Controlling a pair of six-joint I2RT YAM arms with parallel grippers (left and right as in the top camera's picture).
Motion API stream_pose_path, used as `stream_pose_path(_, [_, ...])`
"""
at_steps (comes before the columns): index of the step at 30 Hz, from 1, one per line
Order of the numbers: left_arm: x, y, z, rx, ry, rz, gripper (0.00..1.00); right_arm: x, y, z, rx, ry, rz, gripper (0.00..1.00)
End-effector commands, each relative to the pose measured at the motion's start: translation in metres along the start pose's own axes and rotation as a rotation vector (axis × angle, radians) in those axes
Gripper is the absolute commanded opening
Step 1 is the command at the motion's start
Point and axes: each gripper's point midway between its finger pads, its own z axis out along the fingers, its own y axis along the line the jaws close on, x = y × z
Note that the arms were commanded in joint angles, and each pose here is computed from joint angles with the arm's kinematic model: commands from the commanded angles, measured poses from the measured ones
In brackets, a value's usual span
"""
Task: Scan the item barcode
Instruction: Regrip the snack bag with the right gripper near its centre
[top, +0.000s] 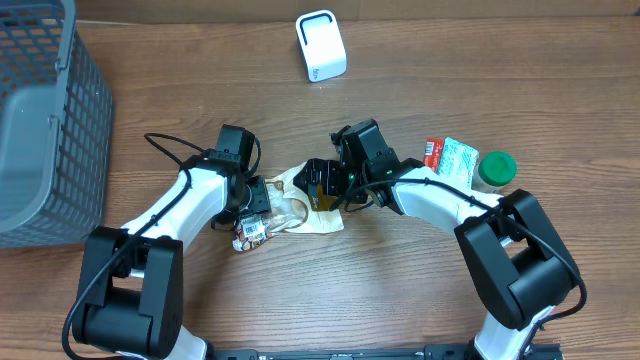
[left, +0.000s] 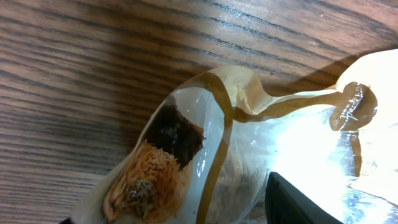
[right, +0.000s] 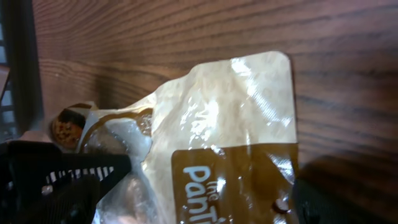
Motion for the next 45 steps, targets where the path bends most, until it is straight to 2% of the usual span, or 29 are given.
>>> stream_pose_path(1, [0.006,0.006,0.005,-0.036,0.012,0.022,0.55,-0.010,-0.001,-0.004,0.054,-0.056,-0.052,1.00])
stream_pose_path(7, [0.007,0.006,0.005,-0.035,0.015,0.022,0.56,-0.014,0.005,-0.004,0.036,-0.075,-0.083,0.98])
stream_pose_path(12, [0.007,0.006,0.005,-0.034,0.015,0.022,0.56,0.006,-0.007,-0.001,0.084,0.001,-0.041,0.96])
stream_pose_path(19, [0.007,0.006,0.005,-0.034,0.015,0.023,0.56,0.038,0.005,0.017,0.087,0.076,-0.029,0.96])
stream_pose_path(26, [0.007,0.006,0.005,-0.034,0.015,0.022,0.56,0.058,0.028,0.023,-0.011,0.160,-0.028,0.95])
stream_pose_path(28, [0.007,0.006,0.005,-0.034,0.015,0.022,0.55,0.061,0.034,0.023,-0.041,0.172,-0.033,0.90])
stream_pose_path(31, [0.007,0.006,0.005,-0.034,0.015,0.023,0.55,0.063,0.041,0.022,-0.071,0.189,0.004,0.72])
stream_pose_path(32, [0.007,0.006,0.005,-0.034,0.015,0.023,0.55,0.063,0.045,0.022,-0.091,0.193,0.002,0.70])
stream_pose_path(37, [0.007,0.006,0.005,-0.034,0.015,0.023,0.55,0.065,0.061,0.022,-0.182,0.220,-0.015,0.68])
stream_pose_path(45, [0.007,0.006,0.005,-0.034,0.015,0.023,0.56,0.072,0.042,0.040,-0.148,0.246,0.008,0.62])
